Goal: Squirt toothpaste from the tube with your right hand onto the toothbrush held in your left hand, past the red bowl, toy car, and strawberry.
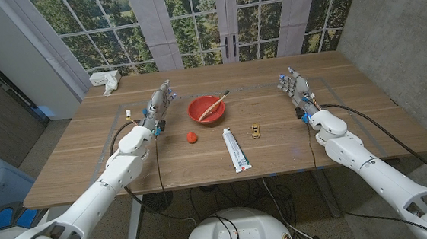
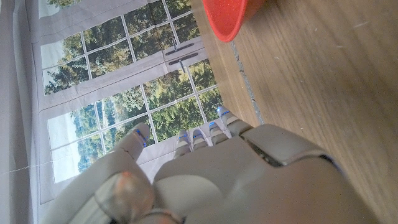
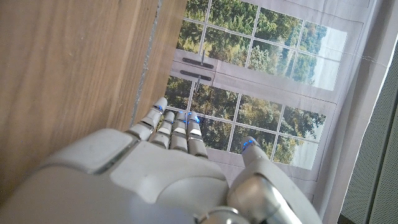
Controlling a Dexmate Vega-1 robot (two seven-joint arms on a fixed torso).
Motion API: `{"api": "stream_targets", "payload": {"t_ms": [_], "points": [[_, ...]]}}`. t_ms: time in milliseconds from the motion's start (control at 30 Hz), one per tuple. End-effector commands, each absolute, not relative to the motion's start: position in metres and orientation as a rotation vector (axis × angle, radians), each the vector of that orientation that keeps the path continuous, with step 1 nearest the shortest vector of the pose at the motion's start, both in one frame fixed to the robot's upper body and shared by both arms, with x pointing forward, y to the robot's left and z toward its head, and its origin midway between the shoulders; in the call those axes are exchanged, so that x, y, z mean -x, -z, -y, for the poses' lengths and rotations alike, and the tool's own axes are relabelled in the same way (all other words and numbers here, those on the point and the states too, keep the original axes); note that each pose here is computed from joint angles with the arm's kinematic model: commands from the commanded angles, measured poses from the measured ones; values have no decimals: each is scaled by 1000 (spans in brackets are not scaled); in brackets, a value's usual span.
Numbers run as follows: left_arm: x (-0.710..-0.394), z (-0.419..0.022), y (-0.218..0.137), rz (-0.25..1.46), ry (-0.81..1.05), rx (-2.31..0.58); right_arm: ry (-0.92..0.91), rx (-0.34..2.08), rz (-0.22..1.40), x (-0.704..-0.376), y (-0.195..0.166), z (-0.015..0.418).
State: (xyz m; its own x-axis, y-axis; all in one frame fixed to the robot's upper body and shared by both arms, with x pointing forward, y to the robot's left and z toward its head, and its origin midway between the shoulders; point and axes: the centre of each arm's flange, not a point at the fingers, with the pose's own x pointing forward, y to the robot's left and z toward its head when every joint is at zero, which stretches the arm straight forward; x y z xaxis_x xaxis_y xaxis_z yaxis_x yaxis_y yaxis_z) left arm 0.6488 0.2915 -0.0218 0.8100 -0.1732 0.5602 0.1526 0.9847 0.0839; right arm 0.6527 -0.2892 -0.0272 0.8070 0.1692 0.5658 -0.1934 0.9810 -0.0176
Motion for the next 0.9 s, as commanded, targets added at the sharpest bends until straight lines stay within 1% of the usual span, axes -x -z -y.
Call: {"api": "stream_targets", "payload": {"t_ms": [33,400,900], "points": [[-635,-289,8,603,75,-219,-189,-44,602,-650,30,290],[-620,-280,-8,610,-7,-406,-186,-52,600,-648,36,292],[-607,-270,-32,628,-54,-621,-183,-60,609,-644,41,294]]}}
